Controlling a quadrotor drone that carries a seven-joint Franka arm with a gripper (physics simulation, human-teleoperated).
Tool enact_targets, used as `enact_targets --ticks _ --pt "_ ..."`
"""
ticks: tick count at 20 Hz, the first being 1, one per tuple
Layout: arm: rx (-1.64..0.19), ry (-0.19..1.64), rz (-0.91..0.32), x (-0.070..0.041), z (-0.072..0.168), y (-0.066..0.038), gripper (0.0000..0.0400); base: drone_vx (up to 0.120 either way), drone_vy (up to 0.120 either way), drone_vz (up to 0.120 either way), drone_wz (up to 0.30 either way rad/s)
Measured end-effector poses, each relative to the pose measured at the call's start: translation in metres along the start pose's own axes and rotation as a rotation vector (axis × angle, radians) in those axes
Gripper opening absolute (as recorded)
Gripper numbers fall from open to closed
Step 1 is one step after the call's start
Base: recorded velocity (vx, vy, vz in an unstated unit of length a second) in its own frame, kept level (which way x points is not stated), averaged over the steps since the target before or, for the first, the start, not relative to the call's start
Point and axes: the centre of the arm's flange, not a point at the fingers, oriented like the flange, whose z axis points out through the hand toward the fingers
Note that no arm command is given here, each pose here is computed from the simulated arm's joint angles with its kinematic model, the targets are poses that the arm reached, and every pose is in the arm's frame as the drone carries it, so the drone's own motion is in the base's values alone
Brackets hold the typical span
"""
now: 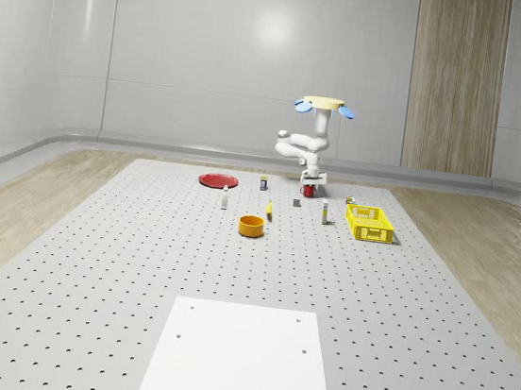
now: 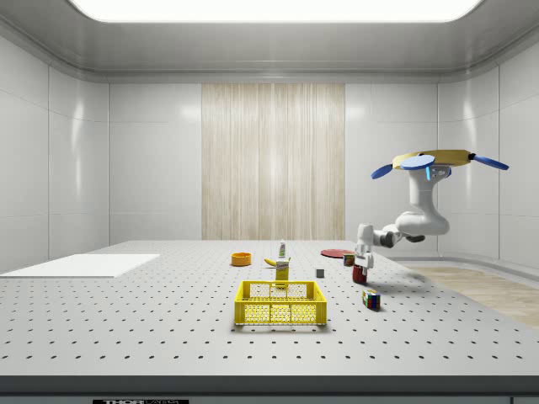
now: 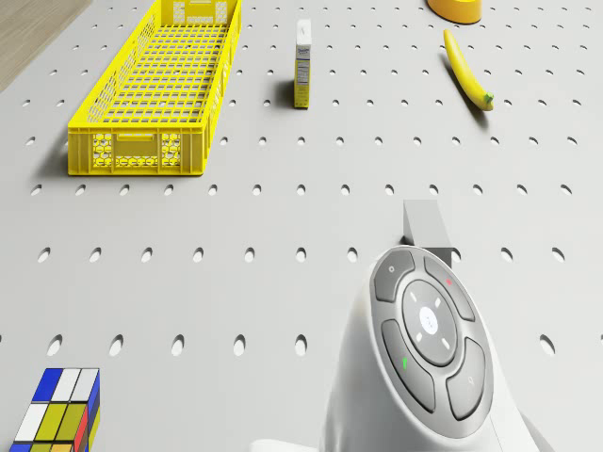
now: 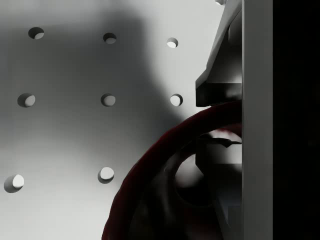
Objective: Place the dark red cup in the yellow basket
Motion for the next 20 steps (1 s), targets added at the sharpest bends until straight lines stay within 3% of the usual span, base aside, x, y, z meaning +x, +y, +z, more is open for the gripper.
enact_targets --ticks 1,2,3,4,8,11,20 --pt "-0.020 0.005 -0.006 -0.006 -0.003 -0.009 0.0135 0.000 0.000 0.000 0.000" --pt "-0.015 0.001 -0.068 -0.004 -0.007 -0.020 0.0128 0.000 0.000 0.040 0.000" --pt "-0.034 -0.006 -0.127 0.011 -0.007 -0.018 0.0121 0.000 0.000 0.120 0.000" --pt "-0.057 -0.006 -0.132 0.016 -0.011 -0.016 0.0117 0.000 0.000 0.120 0.000" --pt "-0.126 0.009 -0.114 0.002 -0.017 -0.028 0.0106 0.000 0.100 0.120 0.000" --pt "-0.153 0.015 -0.106 -0.004 -0.020 -0.034 0.0103 0.120 0.120 0.120 0.000" --pt "-0.183 0.022 -0.098 -0.011 -0.022 -0.040 0.0101 0.120 0.120 0.120 0.000"
